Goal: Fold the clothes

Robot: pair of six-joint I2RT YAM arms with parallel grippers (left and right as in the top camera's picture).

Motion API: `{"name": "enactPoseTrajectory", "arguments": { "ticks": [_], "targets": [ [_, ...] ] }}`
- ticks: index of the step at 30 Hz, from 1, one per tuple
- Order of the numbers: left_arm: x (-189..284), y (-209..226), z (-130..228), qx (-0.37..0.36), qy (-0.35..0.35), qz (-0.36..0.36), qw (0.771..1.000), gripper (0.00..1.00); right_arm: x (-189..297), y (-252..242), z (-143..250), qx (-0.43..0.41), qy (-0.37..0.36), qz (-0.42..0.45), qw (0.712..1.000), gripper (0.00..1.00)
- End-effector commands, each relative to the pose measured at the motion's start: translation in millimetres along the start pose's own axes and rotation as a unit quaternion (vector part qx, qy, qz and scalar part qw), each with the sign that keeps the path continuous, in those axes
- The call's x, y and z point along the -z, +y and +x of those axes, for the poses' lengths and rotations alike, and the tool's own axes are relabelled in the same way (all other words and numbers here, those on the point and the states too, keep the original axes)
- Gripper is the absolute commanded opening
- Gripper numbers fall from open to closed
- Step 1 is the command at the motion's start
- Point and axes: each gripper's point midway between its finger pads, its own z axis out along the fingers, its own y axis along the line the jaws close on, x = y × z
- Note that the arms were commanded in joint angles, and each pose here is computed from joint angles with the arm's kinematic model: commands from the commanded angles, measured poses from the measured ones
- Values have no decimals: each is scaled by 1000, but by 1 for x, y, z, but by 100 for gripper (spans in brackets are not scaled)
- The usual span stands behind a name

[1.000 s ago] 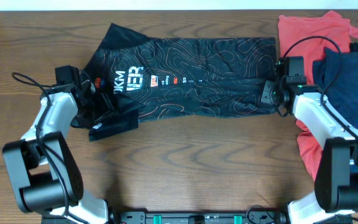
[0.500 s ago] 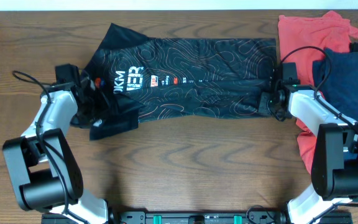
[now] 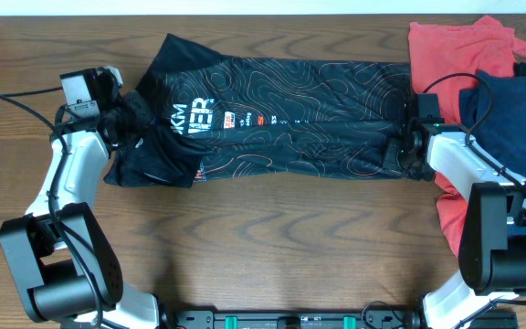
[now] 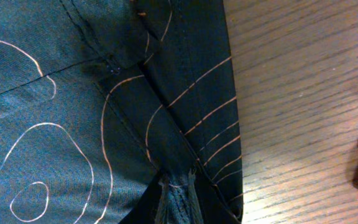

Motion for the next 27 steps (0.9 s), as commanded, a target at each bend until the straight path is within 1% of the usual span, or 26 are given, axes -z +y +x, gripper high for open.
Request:
{"name": "enactPoseTrajectory", "arguments": {
  "ticks": [1,4,7,8,9,10,11,12,13,16,22,25,27],
  "targets": [
    [10,0,-21,9,-38,-11,999,6,-7,-11,9,-13,15,18,1000,11],
    [10,1,-20,20,-36,-13,999,6,-7,-10,8,-13,15,18,1000,12],
    [9,2,9,42,23,-9,999,6,-7,-10,8,-13,14,18,1000,13],
    [9,5,18,48,41,-17,998,8,-7,-10,8,-12,14,18,1000,14],
    [8,8,27,43,54,-22,997,17,-7,-10,8,-13,14,18,1000,15],
    [7,11,33,32,62,-26,997,34,-7,-10,8,-13,14,18,1000,17],
    [5,14,37,22,67,-31,997,43,-7,-10,8,-13,13,17,1000,18],
    [3,18,40,21,69,-38,997,51,-7,-10,7,-13,12,17,1000,18],
    [0,23,43,18,71,-49,996,56,-7,-10,7,-13,12,17,1000,18],
    [-6,33,43,-3,71,-70,995,59,-7,-10,8,-13,14,17,1000,19],
    [-24,41,44,-8,73,-70,995,59,-7,-10,9,-13,16,17,1000,18],
    [-31,44,47,-7,77,-69,995,55,-7,-10,9,-13,16,17,1000,18],
    [-35,47,49,-6,80,-70,994,49,-7,-10,9,-13,16,16,1000,18]
  ]
}}
